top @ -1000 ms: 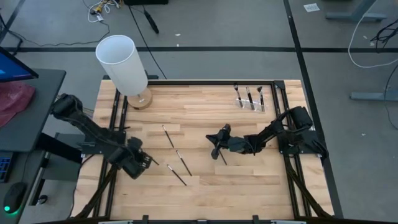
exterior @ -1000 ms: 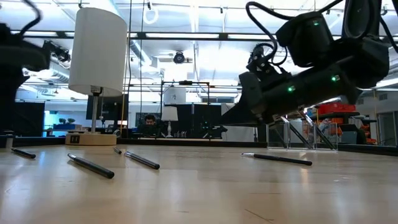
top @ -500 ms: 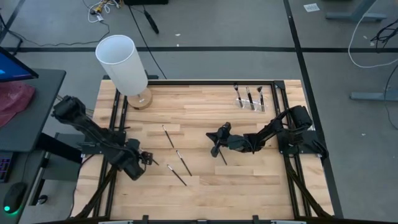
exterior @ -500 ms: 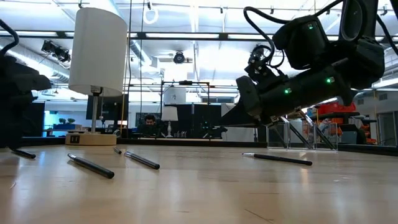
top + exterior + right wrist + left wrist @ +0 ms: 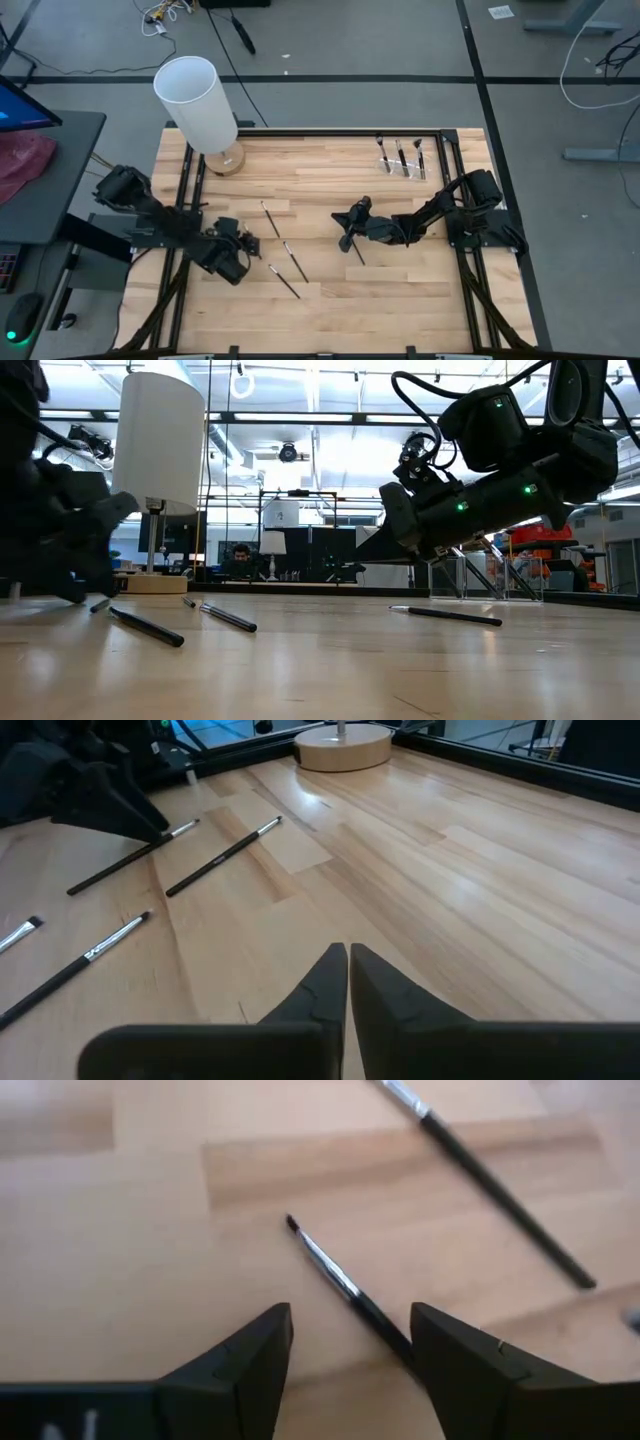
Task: Put items in baskets/containers
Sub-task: Put the eyeshadow brush into the transparent organizer
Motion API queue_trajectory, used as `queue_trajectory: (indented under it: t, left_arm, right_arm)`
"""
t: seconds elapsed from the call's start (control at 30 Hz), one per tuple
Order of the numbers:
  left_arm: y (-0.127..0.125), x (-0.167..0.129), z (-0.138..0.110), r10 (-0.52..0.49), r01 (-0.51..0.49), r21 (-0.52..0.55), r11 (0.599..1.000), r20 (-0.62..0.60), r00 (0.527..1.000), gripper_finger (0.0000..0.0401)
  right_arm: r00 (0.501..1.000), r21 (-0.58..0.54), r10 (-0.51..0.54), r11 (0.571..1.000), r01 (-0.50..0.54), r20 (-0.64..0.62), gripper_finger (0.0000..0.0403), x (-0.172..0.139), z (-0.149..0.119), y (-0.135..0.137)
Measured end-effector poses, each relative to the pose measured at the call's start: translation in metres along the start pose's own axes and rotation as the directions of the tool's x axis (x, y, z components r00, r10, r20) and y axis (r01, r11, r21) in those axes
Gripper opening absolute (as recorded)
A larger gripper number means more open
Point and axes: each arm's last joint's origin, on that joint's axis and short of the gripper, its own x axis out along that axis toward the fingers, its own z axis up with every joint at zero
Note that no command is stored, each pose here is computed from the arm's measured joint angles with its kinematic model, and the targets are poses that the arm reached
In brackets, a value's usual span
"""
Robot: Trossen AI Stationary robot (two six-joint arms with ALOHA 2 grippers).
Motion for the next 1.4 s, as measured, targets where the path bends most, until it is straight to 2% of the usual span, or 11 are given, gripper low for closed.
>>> queue_trajectory:
  t: [0.3, 0.47, 0.7, 0.83, 1.07, 1.27, 1.4]
  left_arm:
    - [-0.015, 0.022, -0.004, -0.071, 0.066, 0.051, 0.997, 0.107, 0.992, 0.0209]
    - [-0.019, 0.024, -0.01, -0.106, 0.102, 0.043, 0.994, 0.111, 0.988, 0.0206]
    - [-0.018, 0.021, -0.014, -0.12, 0.115, 0.059, 0.992, 0.088, 0.989, 0.0163]
    - [-0.02, 0.022, -0.012, -0.117, 0.114, 0.035, 0.993, 0.091, 0.989, 0.0136]
    - [-0.049, 0.025, -0.001, -0.115, 0.111, 0.09, 0.99, 0.039, 0.993, 0.0112]
    - [-0.057, 0.033, 0.012, -0.082, 0.081, 0.074, 0.994, 0.006, 0.997, 0.0118]
    - [-0.058, 0.032, 0.017, -0.082, 0.083, 0.084, 0.993, -0.026, 0.996, 0.0156]
  right_arm:
    - [1.0, 0.007, 0.0, 1.0, 0.0, 0.0, 0.0021, 0.0, 0.0, 0.0]
    - [1.0, 0.007, 0.0, 1.0, 0.0, 0.0, 0.0021, 0.0, 0.0, 0.0]
    - [1.0, 0.007, 0.0, 1.0, 0.0, 0.0, 0.0021, 0.0, 0.0, 0.0]
    - [1.0, 0.008, 0.0, 1.0, 0.0, 0.0, 0.0021, 0.0, 0.0, 0.0]
    - [1.0, 0.008, 0.0, 1.0, 0.0, 0.001, 0.0021, 0.0, 0.0, 0.0]
    - [1.0, 0.008, 0.0, 1.0, 0.0, 0.001, 0.0021, 0.0, 0.0, 0.0]
    - [1.0, 0.008, 0.0, 1.0, 0.0, 0.001, 0.0021, 0.0, 0.0, 0.0]
